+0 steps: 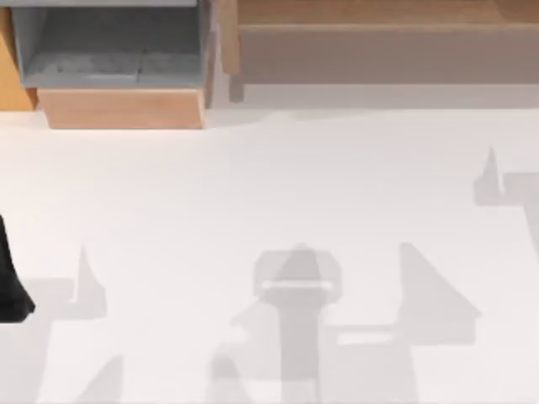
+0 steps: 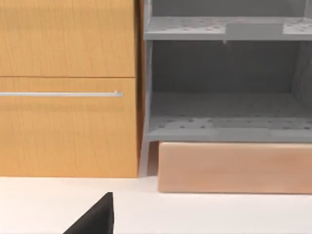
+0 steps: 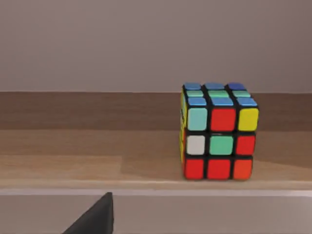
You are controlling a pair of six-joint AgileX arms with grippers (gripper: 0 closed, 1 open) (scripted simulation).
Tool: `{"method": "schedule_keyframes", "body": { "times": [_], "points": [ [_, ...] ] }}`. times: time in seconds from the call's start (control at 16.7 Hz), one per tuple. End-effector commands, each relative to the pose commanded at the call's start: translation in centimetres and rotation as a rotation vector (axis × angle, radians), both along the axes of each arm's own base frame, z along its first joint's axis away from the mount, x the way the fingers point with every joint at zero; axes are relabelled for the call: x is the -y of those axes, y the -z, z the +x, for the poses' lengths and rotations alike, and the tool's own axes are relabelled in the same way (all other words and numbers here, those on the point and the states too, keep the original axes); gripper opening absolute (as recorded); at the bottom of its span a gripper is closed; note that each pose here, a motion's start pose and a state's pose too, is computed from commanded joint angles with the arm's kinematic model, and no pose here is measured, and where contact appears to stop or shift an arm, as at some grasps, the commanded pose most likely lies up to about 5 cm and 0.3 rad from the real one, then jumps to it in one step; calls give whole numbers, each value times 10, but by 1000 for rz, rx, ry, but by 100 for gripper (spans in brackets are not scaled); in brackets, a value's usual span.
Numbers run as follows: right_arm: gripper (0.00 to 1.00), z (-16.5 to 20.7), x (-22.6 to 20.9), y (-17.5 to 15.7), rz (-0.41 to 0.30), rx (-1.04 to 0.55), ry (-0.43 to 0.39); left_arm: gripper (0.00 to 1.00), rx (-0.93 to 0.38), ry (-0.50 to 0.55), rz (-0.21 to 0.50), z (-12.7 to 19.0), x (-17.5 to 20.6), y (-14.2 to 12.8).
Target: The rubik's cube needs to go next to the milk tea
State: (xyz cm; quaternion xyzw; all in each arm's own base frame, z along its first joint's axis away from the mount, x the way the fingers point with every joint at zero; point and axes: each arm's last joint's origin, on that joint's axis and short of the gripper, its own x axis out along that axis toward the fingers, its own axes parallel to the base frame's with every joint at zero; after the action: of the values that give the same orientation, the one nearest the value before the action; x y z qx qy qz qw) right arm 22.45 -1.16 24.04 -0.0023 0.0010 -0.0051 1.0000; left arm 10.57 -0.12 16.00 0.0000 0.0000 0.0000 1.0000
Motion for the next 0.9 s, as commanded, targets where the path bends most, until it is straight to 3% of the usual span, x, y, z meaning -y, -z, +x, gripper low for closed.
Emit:
{"method": "schedule_keyframes", "body": {
  "times": [0.24,0.48,0.9],
  "points": [
    [100,64,8,12,0,-1,-1,100,0,0,0,0,0,0],
    [100,117,17,45,3,-8,0,100,0,0,0,0,0,0],
    [100,154,25,82,4,2,0,100,0,0,0,0,0,0]
  ]
}}
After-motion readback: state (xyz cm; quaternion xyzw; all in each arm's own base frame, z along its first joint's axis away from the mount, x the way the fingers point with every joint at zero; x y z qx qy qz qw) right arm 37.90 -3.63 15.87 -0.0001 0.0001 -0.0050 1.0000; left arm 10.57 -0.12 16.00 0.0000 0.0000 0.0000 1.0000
